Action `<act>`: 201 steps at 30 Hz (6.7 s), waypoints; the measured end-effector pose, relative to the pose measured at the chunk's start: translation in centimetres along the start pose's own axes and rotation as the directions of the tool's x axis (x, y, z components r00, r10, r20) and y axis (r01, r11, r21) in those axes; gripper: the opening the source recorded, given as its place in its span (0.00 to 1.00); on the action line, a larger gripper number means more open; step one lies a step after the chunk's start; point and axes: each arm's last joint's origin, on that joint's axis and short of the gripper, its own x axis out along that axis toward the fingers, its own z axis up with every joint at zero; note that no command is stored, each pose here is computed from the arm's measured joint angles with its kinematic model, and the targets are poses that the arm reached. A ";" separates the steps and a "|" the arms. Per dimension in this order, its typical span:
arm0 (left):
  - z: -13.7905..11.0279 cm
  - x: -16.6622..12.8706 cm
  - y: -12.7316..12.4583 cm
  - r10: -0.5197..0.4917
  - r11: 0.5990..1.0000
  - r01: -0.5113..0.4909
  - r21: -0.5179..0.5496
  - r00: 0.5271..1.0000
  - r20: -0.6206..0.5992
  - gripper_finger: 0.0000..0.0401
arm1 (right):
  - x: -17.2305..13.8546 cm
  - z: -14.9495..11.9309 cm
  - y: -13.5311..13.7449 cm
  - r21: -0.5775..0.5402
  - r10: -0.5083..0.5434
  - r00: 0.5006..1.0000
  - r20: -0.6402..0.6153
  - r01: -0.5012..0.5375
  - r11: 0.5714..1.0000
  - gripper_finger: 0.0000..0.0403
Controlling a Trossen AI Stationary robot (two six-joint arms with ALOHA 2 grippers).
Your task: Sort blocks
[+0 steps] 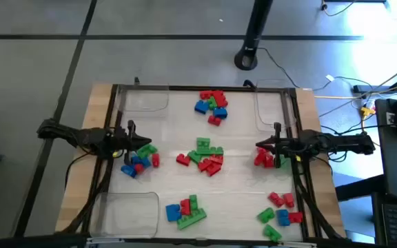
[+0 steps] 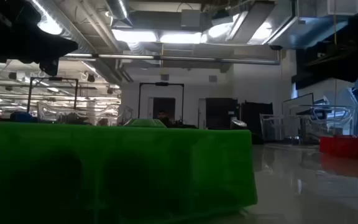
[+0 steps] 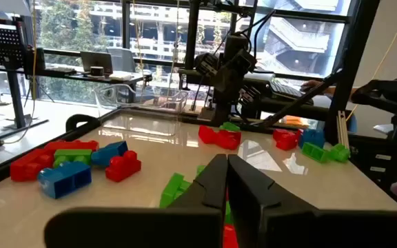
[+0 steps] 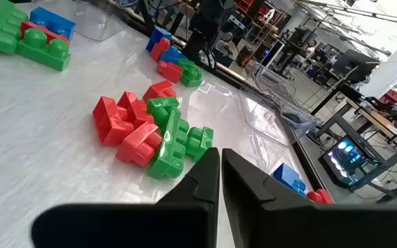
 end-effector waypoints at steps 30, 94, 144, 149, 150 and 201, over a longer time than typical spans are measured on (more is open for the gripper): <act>0.0 0.0 0.0 0.000 1.000 0.000 0.000 1.000 0.000 0.01 | 0.0 0.0 0.0 0.000 0.000 1.000 0.001 0.000 1.000 0.05; 0.0 0.0 0.0 0.000 1.000 0.000 -0.001 1.000 0.000 0.01 | 0.0 0.0 0.0 0.000 0.000 1.000 0.000 0.000 1.000 0.05; 5.2 -0.5 1.5 0.220 0.863 -0.395 0.314 0.855 0.471 0.01 | 4.3 10.5 -5.8 -0.038 -0.061 0.974 -0.219 0.054 0.998 0.05; 5.5 -0.7 1.7 0.239 0.859 -0.422 0.289 0.830 0.504 0.01 | 8.9 11.3 -5.5 -0.053 0.011 0.942 -0.335 -0.031 0.998 0.05; 5.6 -0.7 1.7 0.239 0.863 -0.420 0.281 0.829 0.505 0.01 | 9.9 11.6 -5.5 -0.051 0.031 0.940 -0.341 -0.051 0.997 0.05; 5.8 -0.8 1.7 0.240 0.912 -0.376 0.167 0.816 0.526 0.01 | 22.7 5.4 1.9 0.231 0.392 0.573 -0.720 -0.335 0.913 0.59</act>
